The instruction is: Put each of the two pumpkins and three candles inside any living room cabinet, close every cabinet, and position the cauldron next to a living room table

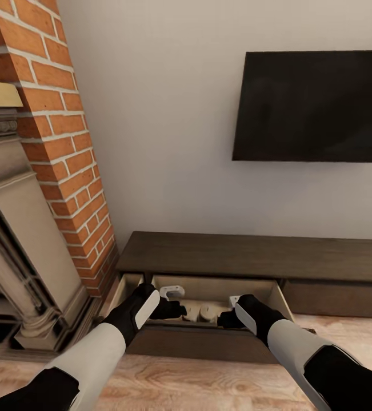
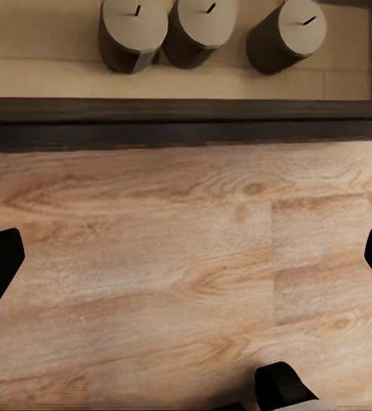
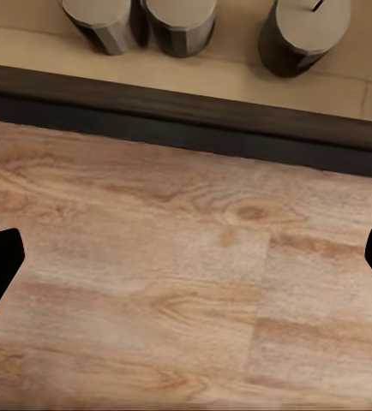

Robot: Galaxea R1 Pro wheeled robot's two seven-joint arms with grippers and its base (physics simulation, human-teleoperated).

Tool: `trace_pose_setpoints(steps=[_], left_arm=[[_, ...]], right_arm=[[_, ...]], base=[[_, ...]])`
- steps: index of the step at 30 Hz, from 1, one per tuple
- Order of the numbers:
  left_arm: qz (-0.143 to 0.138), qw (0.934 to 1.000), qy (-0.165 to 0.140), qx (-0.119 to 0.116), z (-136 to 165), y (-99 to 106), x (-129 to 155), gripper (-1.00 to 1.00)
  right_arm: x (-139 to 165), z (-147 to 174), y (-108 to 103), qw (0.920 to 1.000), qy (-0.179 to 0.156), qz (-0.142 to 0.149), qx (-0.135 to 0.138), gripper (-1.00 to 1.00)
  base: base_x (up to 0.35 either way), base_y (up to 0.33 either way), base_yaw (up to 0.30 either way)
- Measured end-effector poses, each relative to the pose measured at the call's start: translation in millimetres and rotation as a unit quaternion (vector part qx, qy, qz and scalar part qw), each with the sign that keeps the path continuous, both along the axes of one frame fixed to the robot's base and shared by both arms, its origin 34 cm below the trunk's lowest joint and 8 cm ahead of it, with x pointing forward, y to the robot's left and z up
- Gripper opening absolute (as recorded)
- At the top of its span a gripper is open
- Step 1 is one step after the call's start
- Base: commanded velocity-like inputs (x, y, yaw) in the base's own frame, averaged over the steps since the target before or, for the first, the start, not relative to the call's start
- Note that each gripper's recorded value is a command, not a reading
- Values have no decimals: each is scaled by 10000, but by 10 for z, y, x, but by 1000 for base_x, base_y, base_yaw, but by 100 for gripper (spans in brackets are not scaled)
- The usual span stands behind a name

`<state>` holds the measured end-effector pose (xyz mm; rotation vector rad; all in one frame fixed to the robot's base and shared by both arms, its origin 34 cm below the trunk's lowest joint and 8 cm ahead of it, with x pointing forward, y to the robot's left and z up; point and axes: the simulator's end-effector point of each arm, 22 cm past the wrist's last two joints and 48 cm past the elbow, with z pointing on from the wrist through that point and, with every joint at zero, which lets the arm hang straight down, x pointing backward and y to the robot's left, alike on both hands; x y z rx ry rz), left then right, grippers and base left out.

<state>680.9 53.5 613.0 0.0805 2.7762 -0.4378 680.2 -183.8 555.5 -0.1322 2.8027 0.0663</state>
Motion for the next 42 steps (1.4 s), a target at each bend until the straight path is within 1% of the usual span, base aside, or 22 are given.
trace_pose_setpoints(steps=[10, 16, 31, 34, 35, 38, 42], left_arm=[[3, 10000, -32, -3, 29, -1, 8, 100], [3, 10000, -33, -6, 29, -2, 9, 100], [25, 9999, -96, -18, 45, -4, 37, 100], [26, 9999, -97, -19, -12, -4, 31, 100], [36, 9999, -127, -32, -25, -8, 42, 100], [108, 9994, -314, -76, -52, -14, 115, 100], [138, 9992, -377, -87, -125, -13, 130, 100]], right_arm=[[7, 28, 0, 10000, -22, -10, 4, 100], [7, 27, 0, 10000, -21, -15, 5, 100], [16, 32, -5, 10000, -36, -50, 33, 100], [13, -22, -7, 9999, -37, -92, 68, 100], [22, -34, -3, 9997, -43, -179, 141, 100], [50, -77, -1, 9995, -118, -230, 180, 100], [94, -135, -4, 9992, -252, -255, 192, 100]], base=[[-72, 0, 0], [-157, 0, 0], [-10, 0, 0], [0, 0, 0], [0, 0, 0], [0, 0, 0], [0, 0, 0]])
